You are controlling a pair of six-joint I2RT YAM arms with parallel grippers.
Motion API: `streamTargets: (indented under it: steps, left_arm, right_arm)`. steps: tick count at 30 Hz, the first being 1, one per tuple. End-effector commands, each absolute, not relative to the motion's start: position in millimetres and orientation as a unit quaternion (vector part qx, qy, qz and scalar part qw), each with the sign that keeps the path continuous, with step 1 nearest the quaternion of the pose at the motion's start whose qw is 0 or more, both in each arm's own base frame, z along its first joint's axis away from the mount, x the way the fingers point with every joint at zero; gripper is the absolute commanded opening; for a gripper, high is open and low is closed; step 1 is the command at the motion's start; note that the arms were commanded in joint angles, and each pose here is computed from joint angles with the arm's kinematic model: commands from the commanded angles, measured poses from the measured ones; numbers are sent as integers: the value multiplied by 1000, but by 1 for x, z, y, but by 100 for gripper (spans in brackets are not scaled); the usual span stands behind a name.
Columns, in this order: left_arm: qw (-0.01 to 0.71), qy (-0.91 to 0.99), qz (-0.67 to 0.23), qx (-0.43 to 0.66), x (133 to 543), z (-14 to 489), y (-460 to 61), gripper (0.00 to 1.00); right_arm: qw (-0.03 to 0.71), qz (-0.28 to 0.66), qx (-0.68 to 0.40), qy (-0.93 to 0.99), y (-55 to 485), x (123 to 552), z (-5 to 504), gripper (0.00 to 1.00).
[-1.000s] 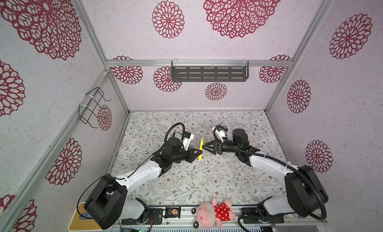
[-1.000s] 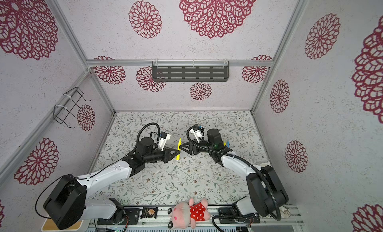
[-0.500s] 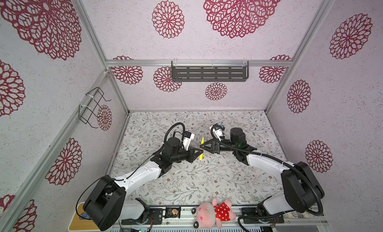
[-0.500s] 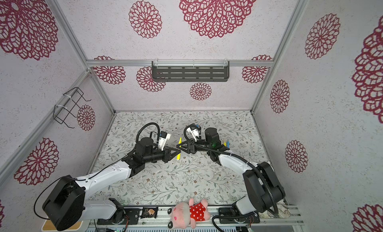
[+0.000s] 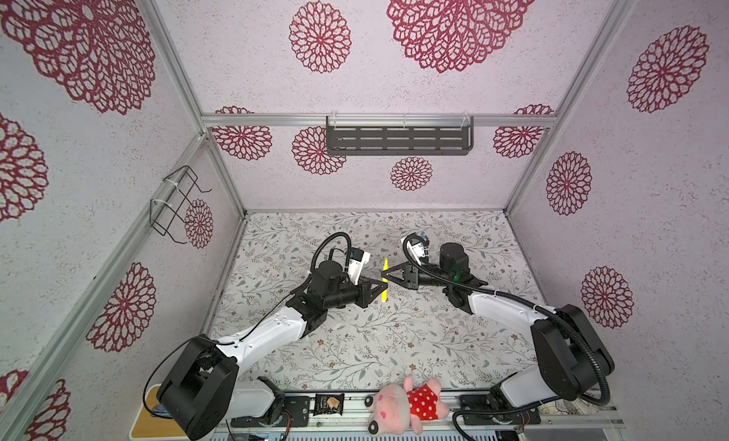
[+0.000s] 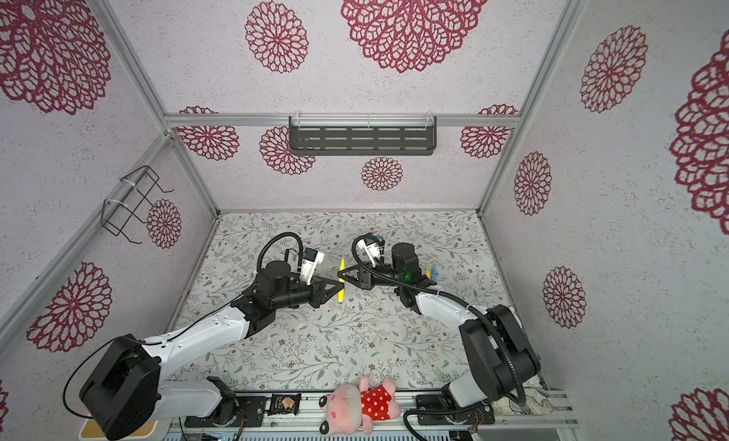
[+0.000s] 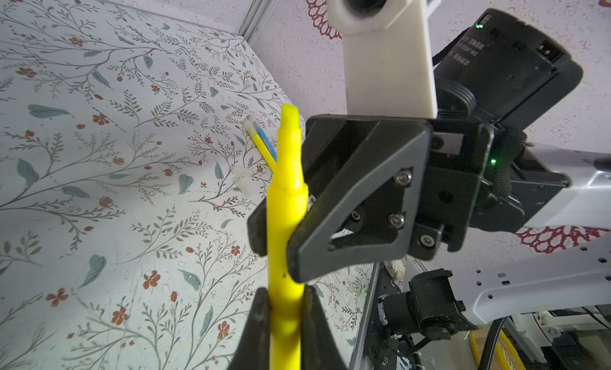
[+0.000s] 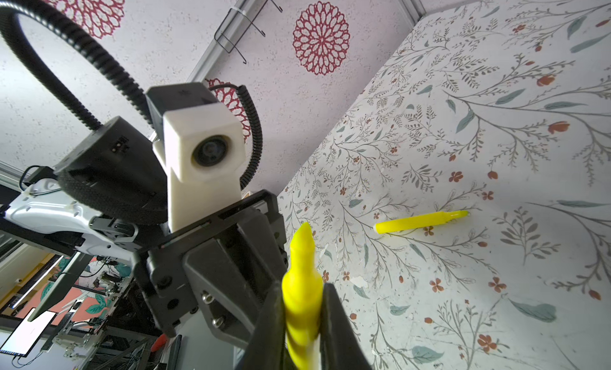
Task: Insert pens into pen caps
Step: Pick up the pen cap from the center of the table.
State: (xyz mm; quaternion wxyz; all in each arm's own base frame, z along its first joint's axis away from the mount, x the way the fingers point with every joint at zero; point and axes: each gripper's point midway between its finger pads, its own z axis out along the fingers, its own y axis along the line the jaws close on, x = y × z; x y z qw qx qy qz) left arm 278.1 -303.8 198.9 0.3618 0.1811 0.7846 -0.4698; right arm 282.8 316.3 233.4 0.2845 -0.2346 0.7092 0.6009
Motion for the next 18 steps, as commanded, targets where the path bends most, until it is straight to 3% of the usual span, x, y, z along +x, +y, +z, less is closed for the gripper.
streamTargets:
  steps: [1, 3, 5, 18]
  left_arm:
    - [358, 786, -470, 183, 274, 196, -305, 15]
    - [349, 781, -481, 193, 270, 197, -308, 27]
    - [336, 771, -501, 206, 264, 200, -314, 31]
    - [314, 757, -533, 210, 259, 205, -320, 30]
  right_arm:
    - [298, 632, -268, 664, 322, 269, 266, 8]
    - [304, 631, -266, 662, 321, 270, 269, 5]
    - [309, 633, -267, 658, 322, 271, 274, 3]
    - [306, 630, -281, 657, 322, 266, 273, 0]
